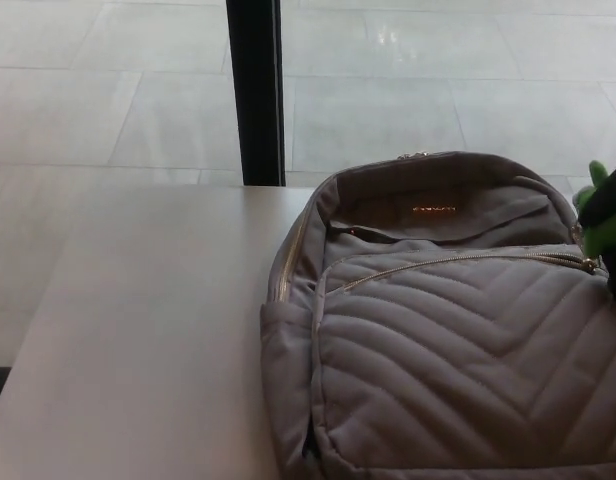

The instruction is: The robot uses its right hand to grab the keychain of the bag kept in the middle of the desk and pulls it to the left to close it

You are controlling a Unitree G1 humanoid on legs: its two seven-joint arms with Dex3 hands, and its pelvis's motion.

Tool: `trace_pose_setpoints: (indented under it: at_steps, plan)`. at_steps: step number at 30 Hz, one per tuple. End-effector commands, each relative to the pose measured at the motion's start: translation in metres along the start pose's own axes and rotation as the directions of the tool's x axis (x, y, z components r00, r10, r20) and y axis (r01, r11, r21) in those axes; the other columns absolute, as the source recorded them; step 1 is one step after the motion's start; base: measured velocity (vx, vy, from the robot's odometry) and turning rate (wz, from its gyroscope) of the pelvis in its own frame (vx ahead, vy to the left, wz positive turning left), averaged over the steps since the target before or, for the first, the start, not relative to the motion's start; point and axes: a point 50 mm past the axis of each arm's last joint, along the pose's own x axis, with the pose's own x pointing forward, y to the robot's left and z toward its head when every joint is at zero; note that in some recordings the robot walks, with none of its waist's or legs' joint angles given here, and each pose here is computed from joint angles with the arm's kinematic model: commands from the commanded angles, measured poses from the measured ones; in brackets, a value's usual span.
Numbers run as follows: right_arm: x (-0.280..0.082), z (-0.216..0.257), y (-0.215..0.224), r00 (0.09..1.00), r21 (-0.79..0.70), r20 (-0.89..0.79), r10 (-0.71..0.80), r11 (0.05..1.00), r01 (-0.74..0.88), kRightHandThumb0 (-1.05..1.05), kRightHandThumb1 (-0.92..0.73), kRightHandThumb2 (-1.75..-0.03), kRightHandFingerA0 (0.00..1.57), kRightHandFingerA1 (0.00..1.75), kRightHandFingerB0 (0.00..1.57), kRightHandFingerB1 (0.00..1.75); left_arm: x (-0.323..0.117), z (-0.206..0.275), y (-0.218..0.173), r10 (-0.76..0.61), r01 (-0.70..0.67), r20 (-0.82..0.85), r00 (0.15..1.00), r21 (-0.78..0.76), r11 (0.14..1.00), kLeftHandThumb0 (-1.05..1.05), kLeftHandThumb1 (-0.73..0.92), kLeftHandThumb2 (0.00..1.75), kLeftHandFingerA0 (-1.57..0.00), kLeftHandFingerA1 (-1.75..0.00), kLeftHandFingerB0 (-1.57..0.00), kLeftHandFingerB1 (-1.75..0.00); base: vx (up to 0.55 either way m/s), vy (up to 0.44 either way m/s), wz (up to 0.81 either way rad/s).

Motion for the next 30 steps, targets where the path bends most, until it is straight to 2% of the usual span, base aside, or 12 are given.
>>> trace_pose_setpoints:
  at_steps: [1,2,6,7,8,10,11,12,17,22,30]
  plan:
    - [0.002,0.008,-0.007,0.994,-0.092,0.046,0.103,0.991,-0.099,-0.13,-0.48,-1.19,0.93,1.75,0.80,1.64,-0.003,0.000,0.004,0.003,-0.003,0.005,1.000,0.020,1.000,-0.65,0.74,0.63,-0.59,-0.55,-0.49,-0.49,0.00,0.000,0.00]
    - [0.003,0.010,-0.006,0.990,-0.088,0.060,0.128,0.989,-0.123,-0.16,-0.49,-1.18,1.23,1.43,1.07,1.31,-0.003,0.001,0.005,0.008,-0.008,0.009,1.000,0.021,1.000,-0.65,0.74,0.62,-0.60,-0.55,-0.51,-0.50,0.00,0.000,0.00]
    - [0.002,0.016,-0.001,0.982,-0.073,0.070,0.173,0.983,-0.168,-0.18,-0.46,-1.16,1.22,1.40,1.08,1.30,-0.002,0.004,0.005,0.012,-0.013,0.014,1.000,0.044,0.999,-0.64,0.75,0.62,-0.62,-0.56,-0.52,-0.50,0.00,0.000,0.00]
    - [0.002,0.017,-0.001,0.982,-0.072,0.071,0.174,0.983,-0.169,-0.18,-0.46,-1.16,1.22,1.40,1.08,1.30,-0.002,0.004,0.005,0.013,-0.013,0.013,1.000,0.043,0.999,-0.64,0.75,0.62,-0.62,-0.56,-0.52,-0.50,0.00,0.000,0.00]
    - [0.002,0.017,0.001,0.982,-0.074,0.073,0.177,0.982,-0.171,-0.16,-0.43,-1.27,0.94,1.75,0.86,1.60,-0.003,0.004,0.005,0.012,-0.012,0.011,1.000,0.053,0.999,-0.64,0.76,0.62,-0.63,-0.55,-0.54,-0.49,0.00,0.000,0.00]
    - [0.002,0.019,0.009,0.978,-0.068,0.105,0.181,0.982,-0.174,-0.15,-0.42,-1.30,0.98,1.75,0.88,1.60,-0.003,0.003,0.004,0.007,-0.008,0.007,1.000,0.054,0.998,-0.64,0.76,0.62,-0.62,-0.55,-0.55,-0.50,0.00,0.000,0.00]
    - [0.002,0.019,0.010,0.978,-0.060,0.108,0.180,0.983,-0.175,-0.19,-0.45,-1.20,1.24,1.41,1.12,1.32,-0.003,0.003,0.004,0.005,-0.006,0.008,1.000,0.052,0.999,-0.64,0.76,0.62,-0.60,-0.55,-0.53,-0.49,0.00,0.000,0.00]
    - [0.002,0.019,0.013,0.977,-0.044,0.109,0.183,0.983,-0.179,-0.16,-0.42,-1.29,0.96,1.75,0.87,1.62,-0.003,0.002,0.004,0.003,-0.004,0.010,1.000,0.050,0.999,-0.65,0.75,0.62,-0.59,-0.55,-0.53,-0.49,0.00,0.000,0.00]
    - [0.006,0.032,0.034,0.972,-0.013,0.090,0.216,0.976,-0.216,-0.14,-0.40,-1.35,0.96,1.75,0.82,1.65,-0.004,0.002,0.004,0.011,-0.011,0.004,1.000,0.047,0.999,-0.64,0.76,0.63,-0.59,-0.56,-0.49,-0.50,0.00,0.000,0.00]
    - [0.018,0.050,0.051,0.968,0.021,0.128,0.216,0.975,-0.220,-0.12,-0.37,-1.39,0.95,1.75,0.86,1.65,-0.004,-0.001,0.006,0.017,-0.017,0.000,1.000,0.039,0.999,-0.68,0.75,0.63,-0.61,-0.56,-0.49,-0.50,0.00,0.000,0.00]
    - [0.030,0.065,0.063,0.958,0.000,0.185,0.220,0.975,-0.224,-0.11,-0.38,-1.35,0.93,1.75,0.84,1.64,-0.004,0.001,0.006,0.014,-0.015,0.009,1.000,0.046,0.999,-0.64,0.77,0.63,-0.61,-0.56,-0.49,-0.50,0.00,0.000,0.00]
